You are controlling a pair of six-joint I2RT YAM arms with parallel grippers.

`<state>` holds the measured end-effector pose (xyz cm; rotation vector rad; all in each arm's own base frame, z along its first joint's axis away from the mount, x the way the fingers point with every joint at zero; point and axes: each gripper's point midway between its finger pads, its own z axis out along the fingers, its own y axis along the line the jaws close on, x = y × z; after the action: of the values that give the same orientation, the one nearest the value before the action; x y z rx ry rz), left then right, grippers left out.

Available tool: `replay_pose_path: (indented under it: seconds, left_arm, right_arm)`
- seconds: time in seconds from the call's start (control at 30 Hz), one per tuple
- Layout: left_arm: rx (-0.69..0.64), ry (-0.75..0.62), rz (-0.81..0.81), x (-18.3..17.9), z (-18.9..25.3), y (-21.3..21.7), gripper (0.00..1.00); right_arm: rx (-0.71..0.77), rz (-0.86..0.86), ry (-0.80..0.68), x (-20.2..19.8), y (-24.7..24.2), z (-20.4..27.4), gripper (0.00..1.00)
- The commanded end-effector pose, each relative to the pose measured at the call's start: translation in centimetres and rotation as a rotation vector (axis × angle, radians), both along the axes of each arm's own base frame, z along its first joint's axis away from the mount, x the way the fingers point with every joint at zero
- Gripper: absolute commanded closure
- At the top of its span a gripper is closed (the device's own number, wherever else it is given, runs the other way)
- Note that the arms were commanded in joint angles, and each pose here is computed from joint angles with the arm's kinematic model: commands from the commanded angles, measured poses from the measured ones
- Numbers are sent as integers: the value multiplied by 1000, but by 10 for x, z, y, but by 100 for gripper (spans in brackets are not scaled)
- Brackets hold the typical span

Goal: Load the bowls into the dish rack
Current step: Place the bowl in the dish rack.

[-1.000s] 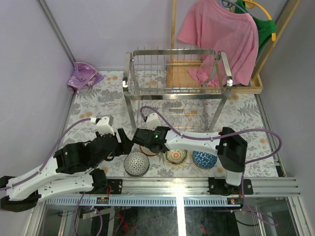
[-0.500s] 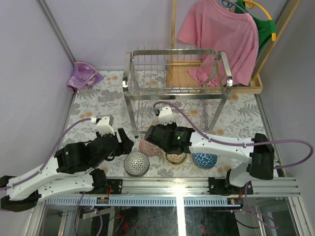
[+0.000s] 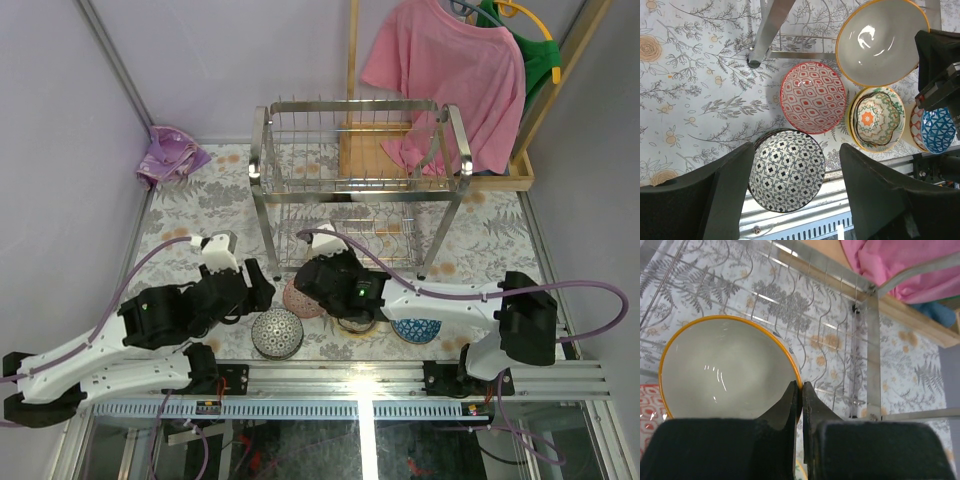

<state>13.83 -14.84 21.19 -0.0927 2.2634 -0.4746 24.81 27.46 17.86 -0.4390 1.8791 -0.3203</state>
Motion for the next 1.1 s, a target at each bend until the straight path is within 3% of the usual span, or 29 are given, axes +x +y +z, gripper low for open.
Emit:
replay_pose_path:
  seconds: [0.0,0.63,1.07]
  left_arm:
    - [-8,-24,29,6,10,-2,31]
    - [-36,-38,48,6,12,5,31]
    - [-61,-49,46,-1,18,19,31]
  right_arm:
    - [61,-67,-200,21,7,46,100]
    - [-275,-121,-360,89,28,42,100]
    - [-389,-122,-317,155,49,41,100]
